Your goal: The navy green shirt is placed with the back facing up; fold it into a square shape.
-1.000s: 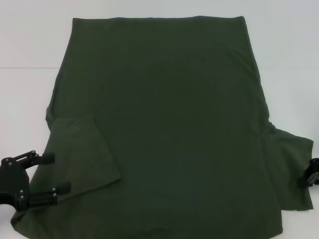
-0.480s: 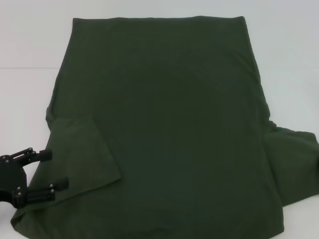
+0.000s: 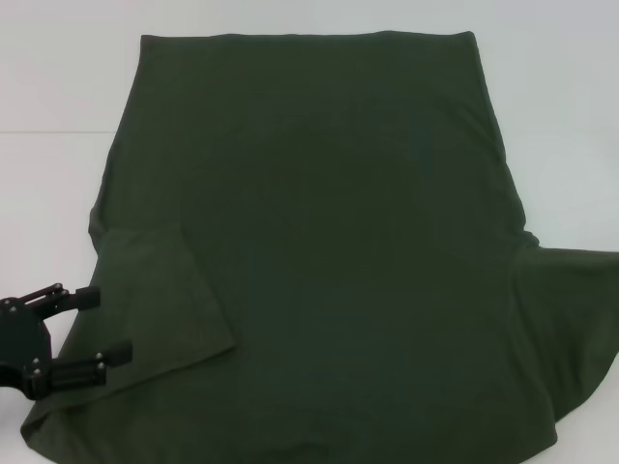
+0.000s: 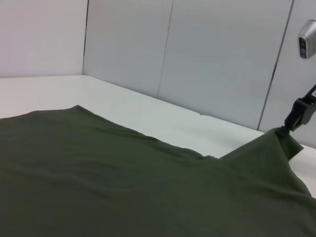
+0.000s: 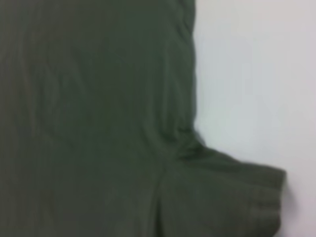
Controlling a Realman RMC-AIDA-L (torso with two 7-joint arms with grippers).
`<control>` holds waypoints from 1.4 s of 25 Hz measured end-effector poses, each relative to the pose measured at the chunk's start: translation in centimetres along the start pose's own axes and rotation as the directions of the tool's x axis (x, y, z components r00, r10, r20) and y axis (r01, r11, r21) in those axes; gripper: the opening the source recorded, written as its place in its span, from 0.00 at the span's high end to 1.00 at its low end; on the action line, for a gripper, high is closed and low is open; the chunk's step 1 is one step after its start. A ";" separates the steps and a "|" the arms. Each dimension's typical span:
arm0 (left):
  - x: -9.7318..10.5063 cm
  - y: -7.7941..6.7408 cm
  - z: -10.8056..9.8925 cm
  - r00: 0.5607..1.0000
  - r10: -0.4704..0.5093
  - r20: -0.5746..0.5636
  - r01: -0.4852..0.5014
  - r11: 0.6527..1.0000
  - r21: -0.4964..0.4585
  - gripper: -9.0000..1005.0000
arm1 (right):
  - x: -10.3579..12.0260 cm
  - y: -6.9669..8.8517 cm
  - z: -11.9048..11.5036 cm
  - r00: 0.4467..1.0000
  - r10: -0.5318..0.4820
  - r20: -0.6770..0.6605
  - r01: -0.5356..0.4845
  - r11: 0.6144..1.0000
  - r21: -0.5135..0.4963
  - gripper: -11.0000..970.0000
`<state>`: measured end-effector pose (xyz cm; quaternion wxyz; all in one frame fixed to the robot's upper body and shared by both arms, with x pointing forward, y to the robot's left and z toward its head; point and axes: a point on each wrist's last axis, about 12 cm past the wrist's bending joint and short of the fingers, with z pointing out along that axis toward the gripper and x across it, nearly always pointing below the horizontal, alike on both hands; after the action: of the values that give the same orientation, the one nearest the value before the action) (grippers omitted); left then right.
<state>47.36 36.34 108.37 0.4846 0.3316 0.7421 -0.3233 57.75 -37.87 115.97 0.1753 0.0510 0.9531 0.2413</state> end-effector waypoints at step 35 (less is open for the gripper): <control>0.0 0.1 0.0 1.000 -0.002 -0.010 0.002 1.000 -0.004 0.10 | -3.4 14.8 7.3 0.909 -0.408 -0.092 0.387 0.903 -0.186 0.86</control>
<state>47.45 36.45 108.32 0.4813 0.3314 0.7455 -0.3205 63.75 -22.27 118.13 0.1628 -0.1746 0.9297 0.2804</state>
